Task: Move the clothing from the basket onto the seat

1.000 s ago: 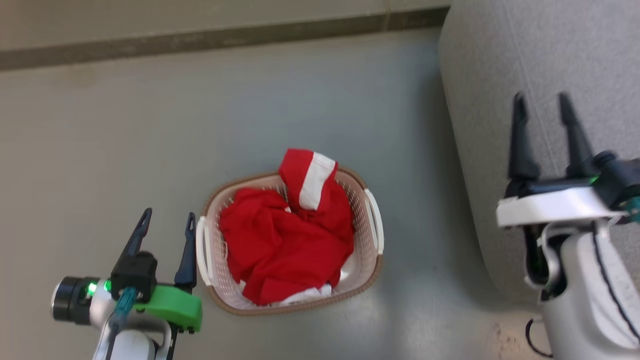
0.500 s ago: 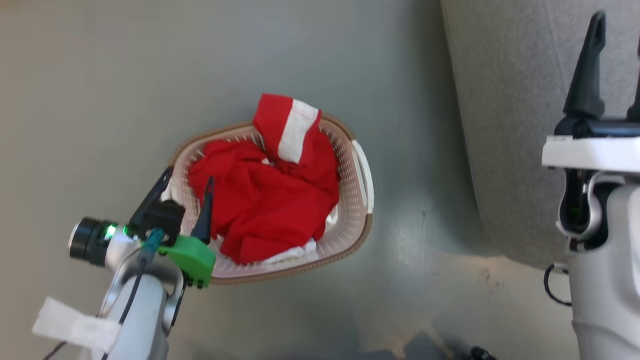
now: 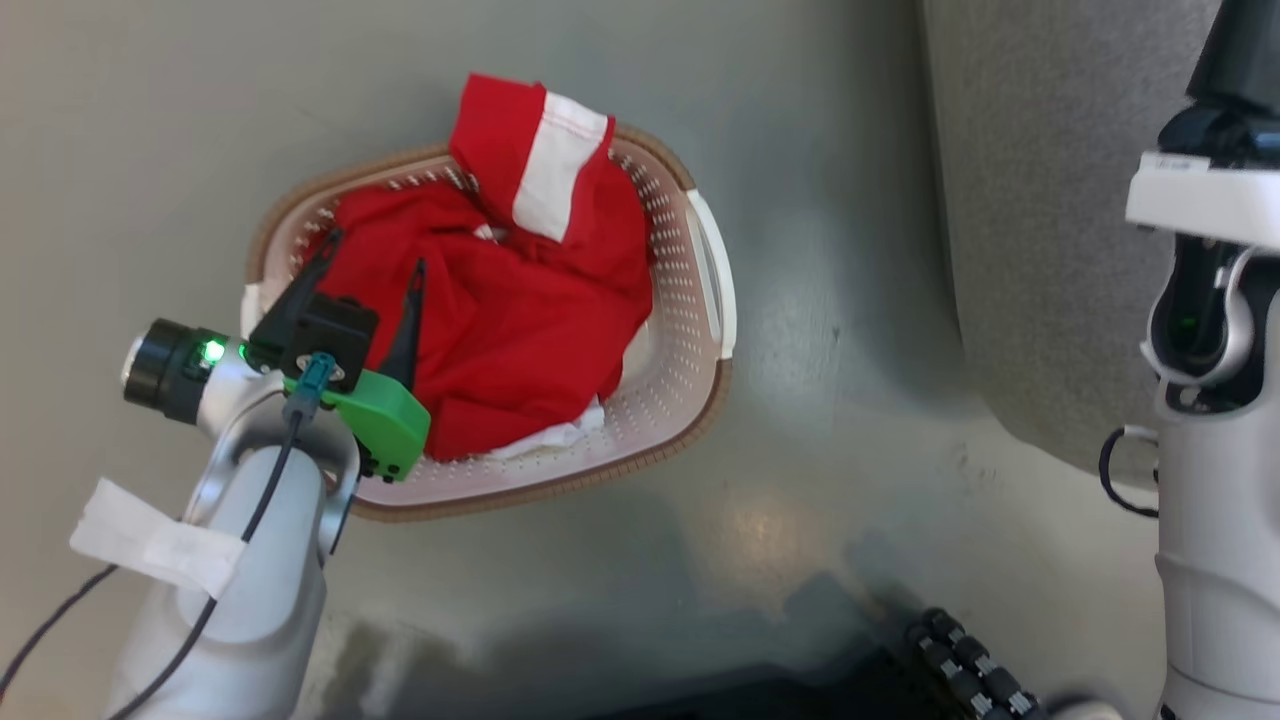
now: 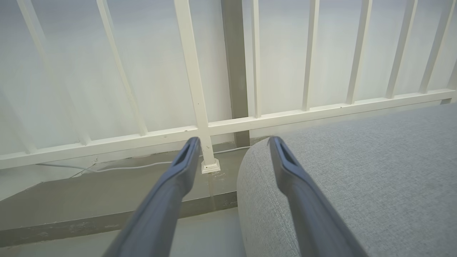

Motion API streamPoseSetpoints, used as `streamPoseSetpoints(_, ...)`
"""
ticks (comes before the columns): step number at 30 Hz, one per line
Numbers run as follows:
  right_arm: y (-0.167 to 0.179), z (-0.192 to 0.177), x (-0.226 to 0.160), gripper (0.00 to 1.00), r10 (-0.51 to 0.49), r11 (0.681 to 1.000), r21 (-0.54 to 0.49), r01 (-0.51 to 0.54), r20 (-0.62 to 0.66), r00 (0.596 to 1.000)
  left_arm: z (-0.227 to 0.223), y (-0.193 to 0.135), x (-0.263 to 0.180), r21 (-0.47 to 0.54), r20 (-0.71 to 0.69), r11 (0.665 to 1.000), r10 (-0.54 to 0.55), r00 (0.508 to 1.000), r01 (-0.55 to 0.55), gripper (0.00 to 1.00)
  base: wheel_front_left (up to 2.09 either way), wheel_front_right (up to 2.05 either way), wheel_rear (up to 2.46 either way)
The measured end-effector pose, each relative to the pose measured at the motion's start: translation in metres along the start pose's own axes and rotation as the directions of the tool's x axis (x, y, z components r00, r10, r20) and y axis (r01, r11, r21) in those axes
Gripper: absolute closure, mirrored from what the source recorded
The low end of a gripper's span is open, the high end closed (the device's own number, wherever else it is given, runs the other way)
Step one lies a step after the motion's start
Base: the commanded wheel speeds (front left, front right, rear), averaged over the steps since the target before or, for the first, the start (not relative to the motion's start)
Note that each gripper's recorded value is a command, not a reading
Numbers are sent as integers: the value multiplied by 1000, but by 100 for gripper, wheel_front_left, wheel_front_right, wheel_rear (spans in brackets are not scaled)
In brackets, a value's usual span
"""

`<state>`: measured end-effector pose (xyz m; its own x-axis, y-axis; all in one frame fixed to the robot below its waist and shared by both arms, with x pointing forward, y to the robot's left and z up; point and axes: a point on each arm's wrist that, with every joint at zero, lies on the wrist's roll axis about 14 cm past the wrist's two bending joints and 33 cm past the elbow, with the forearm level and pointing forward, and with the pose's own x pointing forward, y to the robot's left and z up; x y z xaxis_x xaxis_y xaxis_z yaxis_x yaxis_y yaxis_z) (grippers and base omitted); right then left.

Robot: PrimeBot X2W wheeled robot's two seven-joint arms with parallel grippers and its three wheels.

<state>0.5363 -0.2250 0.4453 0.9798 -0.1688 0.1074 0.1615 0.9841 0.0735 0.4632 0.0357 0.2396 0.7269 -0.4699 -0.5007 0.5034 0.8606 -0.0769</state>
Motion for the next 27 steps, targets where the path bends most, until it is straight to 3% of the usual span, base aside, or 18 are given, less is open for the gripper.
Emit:
streamPoseSetpoints(9,-9,-34,8,0,-20,1000,-14,19,-47,999,-58,-4,16,5,-136,999,-43,990,45,0,0,0,0)
streamPoseSetpoints(27,-24,-62,11,0,-49,998,-30,47,-90,995,-93,11,54,91,-202,994,-34,979,53,0,0,0,0)
